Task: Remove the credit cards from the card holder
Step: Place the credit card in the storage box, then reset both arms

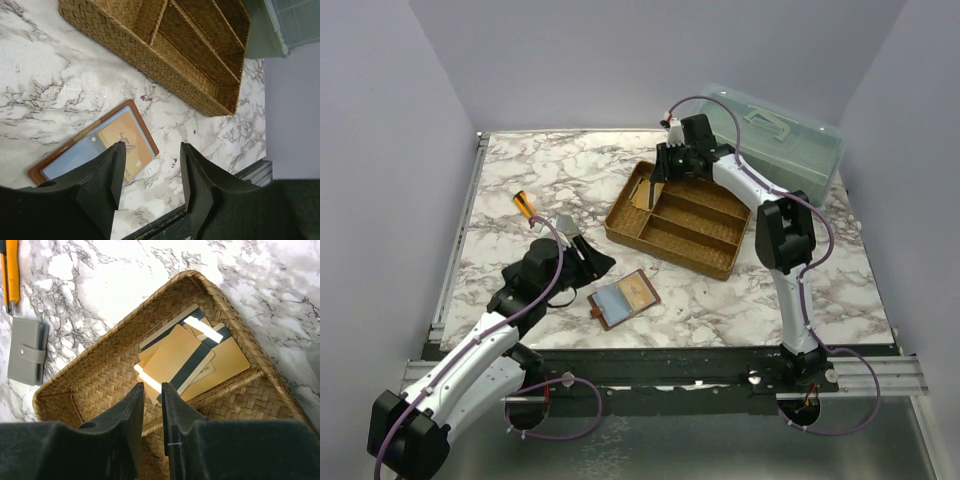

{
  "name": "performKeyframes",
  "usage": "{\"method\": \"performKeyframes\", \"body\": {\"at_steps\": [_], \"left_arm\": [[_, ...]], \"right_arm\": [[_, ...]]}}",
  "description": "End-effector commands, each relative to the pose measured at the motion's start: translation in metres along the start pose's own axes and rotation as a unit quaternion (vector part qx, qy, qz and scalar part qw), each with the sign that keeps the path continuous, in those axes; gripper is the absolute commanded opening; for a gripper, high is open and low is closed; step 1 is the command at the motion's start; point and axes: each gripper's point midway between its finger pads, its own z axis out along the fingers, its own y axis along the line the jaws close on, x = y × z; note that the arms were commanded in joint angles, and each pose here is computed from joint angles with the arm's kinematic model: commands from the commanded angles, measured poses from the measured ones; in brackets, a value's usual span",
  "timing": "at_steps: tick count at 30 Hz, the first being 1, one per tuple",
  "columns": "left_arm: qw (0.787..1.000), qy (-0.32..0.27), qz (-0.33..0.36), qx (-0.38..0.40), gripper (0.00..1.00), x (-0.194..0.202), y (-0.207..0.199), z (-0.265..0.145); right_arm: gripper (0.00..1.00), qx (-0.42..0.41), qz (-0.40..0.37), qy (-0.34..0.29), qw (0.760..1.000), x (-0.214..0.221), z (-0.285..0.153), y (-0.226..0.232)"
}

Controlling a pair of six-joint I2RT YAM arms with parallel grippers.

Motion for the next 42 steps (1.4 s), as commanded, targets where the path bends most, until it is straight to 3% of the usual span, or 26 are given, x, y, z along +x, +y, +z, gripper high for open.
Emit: {"method": "performKeyframes", "body": {"at_steps": [1, 5, 7, 11, 13, 16, 19, 28, 33, 37, 42], "left_arm": [[0.999, 0.010, 0.041, -0.026, 0.55, -0.002, 0.008, -0.004], [0.998, 0.007, 0.061, -0.008, 0.59, -0.010, -0.005, -0.006], [0.998, 0.007, 0.068, 0.001, 0.62, -0.012, -0.009, -0.008], [0.998, 0.003, 0.066, 0.012, 0.71, -0.014, -0.015, -0.012], [0.998, 0.000, 0.066, 0.020, 0.73, -0.015, -0.019, -0.014], [0.997, -0.019, 0.074, 0.027, 0.86, -0.026, -0.026, -0.018], [0.995, -0.043, 0.091, 0.026, 0.93, -0.044, -0.037, -0.019], [0.985, -0.093, 0.133, 0.054, 0.96, -0.090, -0.082, -0.025], [0.982, -0.118, 0.130, 0.067, 0.99, -0.101, -0.091, -0.025], [0.982, -0.122, 0.127, 0.073, 0.99, -0.101, -0.092, -0.026], [0.983, -0.126, 0.122, 0.061, 0.99, -0.098, -0.082, -0.026]], "right_arm": [[0.27, -0.038, -0.063, -0.023, 0.997, -0.030, -0.037, 0.032], [0.26, -0.235, -0.161, 0.011, 0.958, -0.006, -0.096, 0.106], [0.27, -0.284, -0.183, 0.016, 0.941, 0.009, -0.126, 0.128], [0.38, -0.296, -0.242, 0.003, 0.924, 0.037, -0.178, 0.145], [0.49, -0.279, -0.281, -0.017, 0.918, 0.044, -0.206, 0.152], [0.67, -0.244, -0.315, -0.044, 0.916, 0.049, -0.235, 0.148], [0.77, -0.229, -0.291, -0.078, 0.925, 0.039, -0.268, 0.131], [0.99, -0.134, -0.178, -0.186, 0.957, 0.021, -0.352, 0.068], [0.99, -0.156, -0.104, -0.233, 0.954, 0.025, -0.382, 0.051], [1.00, -0.109, -0.067, -0.245, 0.961, 0.014, -0.385, 0.035], [0.99, -0.096, -0.084, -0.246, 0.961, 0.012, -0.391, 0.033]]}}
